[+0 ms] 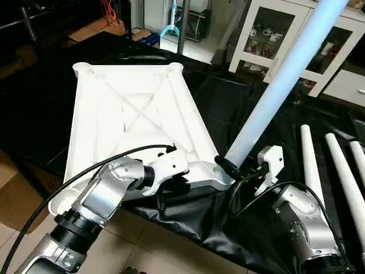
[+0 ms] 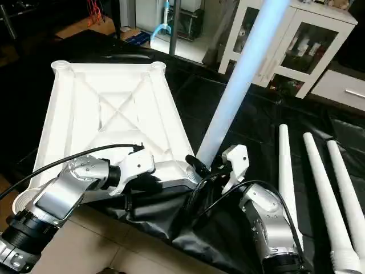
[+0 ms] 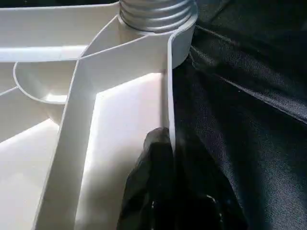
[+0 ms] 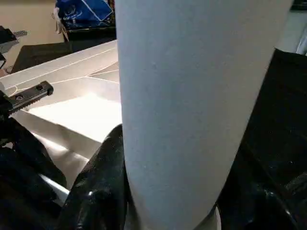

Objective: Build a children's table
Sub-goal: Pick table leg

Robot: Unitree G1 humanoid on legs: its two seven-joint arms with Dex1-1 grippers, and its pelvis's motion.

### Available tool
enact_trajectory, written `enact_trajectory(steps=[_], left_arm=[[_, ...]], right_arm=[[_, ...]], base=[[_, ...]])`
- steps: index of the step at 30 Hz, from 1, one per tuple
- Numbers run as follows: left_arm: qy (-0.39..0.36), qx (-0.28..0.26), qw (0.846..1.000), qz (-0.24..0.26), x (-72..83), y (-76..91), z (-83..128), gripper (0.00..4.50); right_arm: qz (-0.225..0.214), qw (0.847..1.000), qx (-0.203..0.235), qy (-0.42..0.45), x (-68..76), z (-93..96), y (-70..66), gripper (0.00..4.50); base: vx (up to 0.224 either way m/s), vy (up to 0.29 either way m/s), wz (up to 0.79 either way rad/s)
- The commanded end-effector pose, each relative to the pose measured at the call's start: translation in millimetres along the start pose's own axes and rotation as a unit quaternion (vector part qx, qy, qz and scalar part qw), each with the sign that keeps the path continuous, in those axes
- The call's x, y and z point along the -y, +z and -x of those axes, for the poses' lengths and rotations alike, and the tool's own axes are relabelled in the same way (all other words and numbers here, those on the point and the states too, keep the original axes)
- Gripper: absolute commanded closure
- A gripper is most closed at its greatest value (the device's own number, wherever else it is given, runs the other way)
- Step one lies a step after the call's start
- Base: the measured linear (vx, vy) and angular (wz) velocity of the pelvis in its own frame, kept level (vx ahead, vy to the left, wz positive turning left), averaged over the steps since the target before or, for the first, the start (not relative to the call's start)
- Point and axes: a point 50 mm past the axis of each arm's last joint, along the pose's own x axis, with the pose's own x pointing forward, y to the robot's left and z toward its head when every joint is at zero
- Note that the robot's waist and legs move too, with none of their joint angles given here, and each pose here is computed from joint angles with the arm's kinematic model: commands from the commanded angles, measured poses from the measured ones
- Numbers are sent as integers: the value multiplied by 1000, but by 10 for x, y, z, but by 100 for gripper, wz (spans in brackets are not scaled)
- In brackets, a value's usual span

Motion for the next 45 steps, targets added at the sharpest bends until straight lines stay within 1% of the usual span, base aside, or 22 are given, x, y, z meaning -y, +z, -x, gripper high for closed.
enact_trajectory(steps=[1, 3, 7, 11, 13, 15, 16, 17, 20, 21, 22, 23, 24, 26, 32, 36, 38, 40, 41, 43, 44, 45], left_arm=[[10, 37, 999, -19, -30, 150, 0, 450], [14, 34, 999, -19, -32, 142, 0, 450], [36, 29, 999, -5, -50, 137, -17, 450], [82, 30, 996, 14, -130, 204, -79, 450], [87, 31, 996, 16, -141, 217, -90, 450], [117, 32, 992, 31, -197, 275, -136, 450], [156, 31, 986, 52, -262, 330, -182, 450], [169, 29, 983, 59, -284, 346, -197, 450], [230, 29, 969, 89, -391, 445, -246, 450], [245, 30, 964, 99, -415, 477, -260, 450], [265, 41, 957, 112, -450, 554, -285, 450], [267, 42, 956, 113, -453, 563, -288, 450], [272, 50, 954, 116, -462, 634, -314, 450], [268, 55, 955, 114, -452, 678, -332, 450], [274, 45, 953, 119, -459, 644, -334, 450], [282, 38, 950, 126, -471, 584, -324, 450], [282, 37, 950, 126, -474, 577, -321, 450], [283, 37, 950, 126, -475, 576, -320, 450], [283, 36, 950, 126, -477, 571, -318, 450], [282, 34, 951, 124, -481, 565, -313, 450], [282, 34, 951, 124, -483, 563, -312, 450], [281, 34, 951, 124, -483, 563, -312, 450]], right_arm=[[-66, 990, -117, -44, -7, 256, -516, 261], [-69, 989, -114, -60, 8, 258, -521, 261], [-68, 982, -106, -141, 134, 248, -535, 261], [-55, 960, -106, -254, 322, 232, -529, 261], [-53, 956, -106, -269, 346, 227, -527, 261], [-31, 945, -117, -305, 405, 182, -519, 261], [-9, 928, -133, -347, 469, 134, -507, 261], [-1, 921, -137, -363, 493, 122, -501, 261], [16, 887, -155, -434, 592, 95, -474, 261], [16, 875, -160, -457, 621, 93, -473, 261], [14, 850, -160, -501, 673, 104, -460, 261], [13, 847, -160, -506, 678, 105, -458, 261], [-11, 820, -159, -550, 714, 115, -460, 261], [-26, 811, -146, -566, 719, 83, -437, 261], [-13, 797, -127, -591, 716, 20, -385, 261], [10, 812, -106, -575, 696, -87, -309, 261], [4, 821, -95, -564, 682, -128, -289, 261], [0, 823, -92, -560, 677, -141, -287, 261], [-5, 834, -82, -546, 664, -172, -271, 261], [4, 840, -72, -538, 649, -198, -242, 261], [-1, 845, -67, -531, 642, -213, -234, 226], [-1, 845, -66, -531, 642, -215, -232, 226]], base=[[0, 0, 0], [0, 0, 0], [0, 0, 0], [0, 0, 0], [0, 0, 0], [0, 0, 0], [0, 0, 0], [0, 0, 0], [0, 0, 0], [0, 0, 0], [0, 0, 0], [0, 0, 0], [64, -34, -2], [25, -19, -1], [9, -6, 0], [0, 0, 0], [0, 0, 0], [0, 0, 0], [0, 0, 0], [0, 0, 0], [0, 0, 0], [0, 0, 0]])
